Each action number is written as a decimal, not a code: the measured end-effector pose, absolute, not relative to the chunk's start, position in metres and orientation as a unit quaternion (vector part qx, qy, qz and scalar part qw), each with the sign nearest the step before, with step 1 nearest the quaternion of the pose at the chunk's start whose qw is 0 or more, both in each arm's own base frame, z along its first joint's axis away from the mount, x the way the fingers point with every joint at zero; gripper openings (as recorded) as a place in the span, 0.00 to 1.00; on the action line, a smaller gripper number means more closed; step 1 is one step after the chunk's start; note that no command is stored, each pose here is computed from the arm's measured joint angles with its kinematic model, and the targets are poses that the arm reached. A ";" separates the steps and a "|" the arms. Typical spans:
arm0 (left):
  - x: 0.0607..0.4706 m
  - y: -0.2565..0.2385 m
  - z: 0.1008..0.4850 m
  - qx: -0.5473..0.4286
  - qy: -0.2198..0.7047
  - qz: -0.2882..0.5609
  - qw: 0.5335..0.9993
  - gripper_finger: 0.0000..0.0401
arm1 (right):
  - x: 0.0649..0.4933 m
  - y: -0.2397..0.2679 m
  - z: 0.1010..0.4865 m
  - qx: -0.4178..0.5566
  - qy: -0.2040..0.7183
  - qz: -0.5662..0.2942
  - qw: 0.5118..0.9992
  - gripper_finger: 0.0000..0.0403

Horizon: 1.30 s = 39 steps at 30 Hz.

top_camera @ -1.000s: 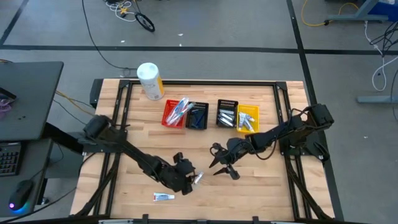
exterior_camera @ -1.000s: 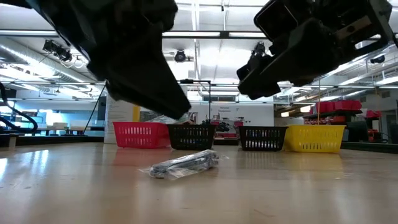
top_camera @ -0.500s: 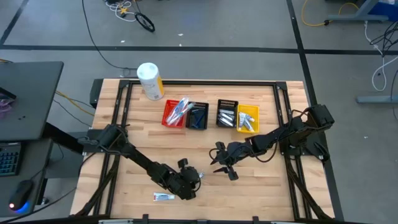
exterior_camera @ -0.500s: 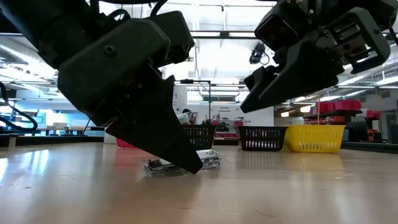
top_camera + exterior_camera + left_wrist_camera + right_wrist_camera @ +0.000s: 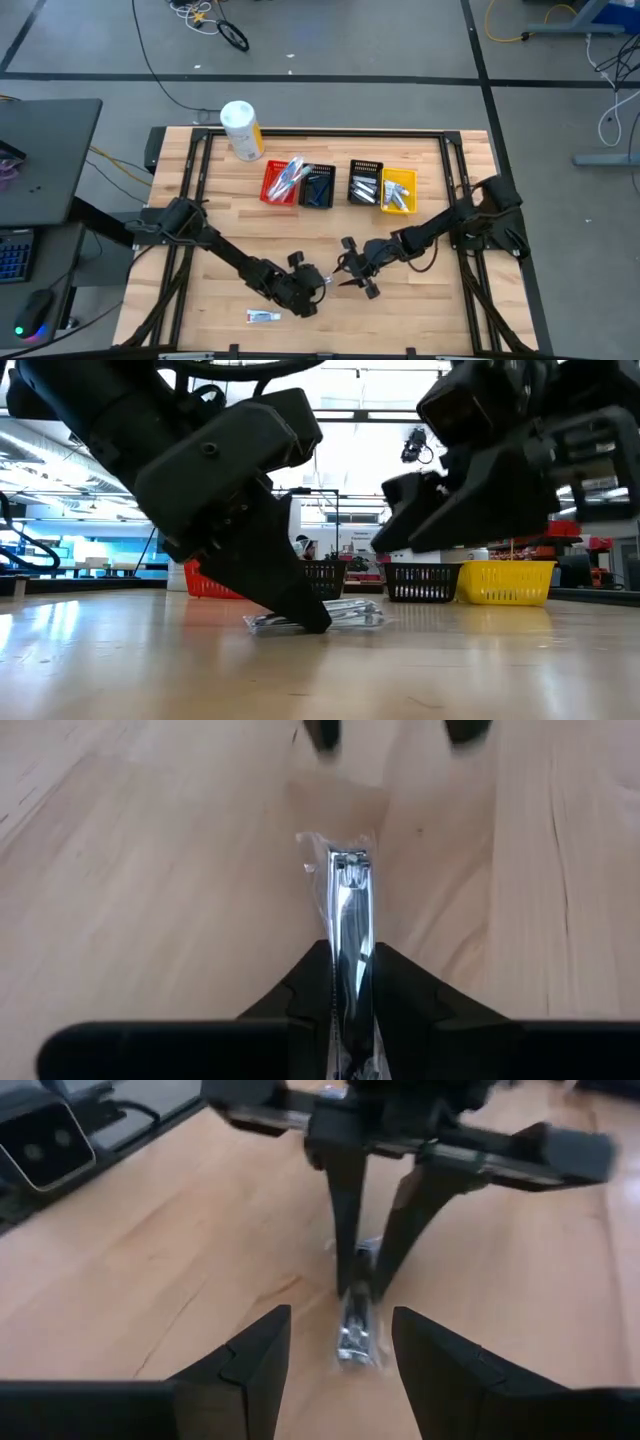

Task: Pick & Place Travel size toiletries
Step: Put the silver nail cutter into the right black basket

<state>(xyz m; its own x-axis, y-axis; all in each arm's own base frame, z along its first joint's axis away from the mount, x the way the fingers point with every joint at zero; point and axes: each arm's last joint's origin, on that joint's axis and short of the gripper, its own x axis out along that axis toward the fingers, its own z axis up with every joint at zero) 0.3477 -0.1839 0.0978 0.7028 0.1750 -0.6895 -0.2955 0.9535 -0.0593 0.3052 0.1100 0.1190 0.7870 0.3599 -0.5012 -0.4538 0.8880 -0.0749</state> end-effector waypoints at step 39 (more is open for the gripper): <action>0.366 -0.168 0.104 -0.081 0.308 0.132 0.939 0.18 | 0.309 0.108 0.089 -0.117 0.277 0.133 0.944 0.18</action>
<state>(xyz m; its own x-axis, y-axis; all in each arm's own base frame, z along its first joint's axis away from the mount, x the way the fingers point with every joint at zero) 0.3659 -0.1681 0.1040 0.7757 0.1985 -0.5990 -0.2976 0.9521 -0.0698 0.3087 0.1082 0.0888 0.8110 0.1857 -0.5548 -0.3153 0.9375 -0.1471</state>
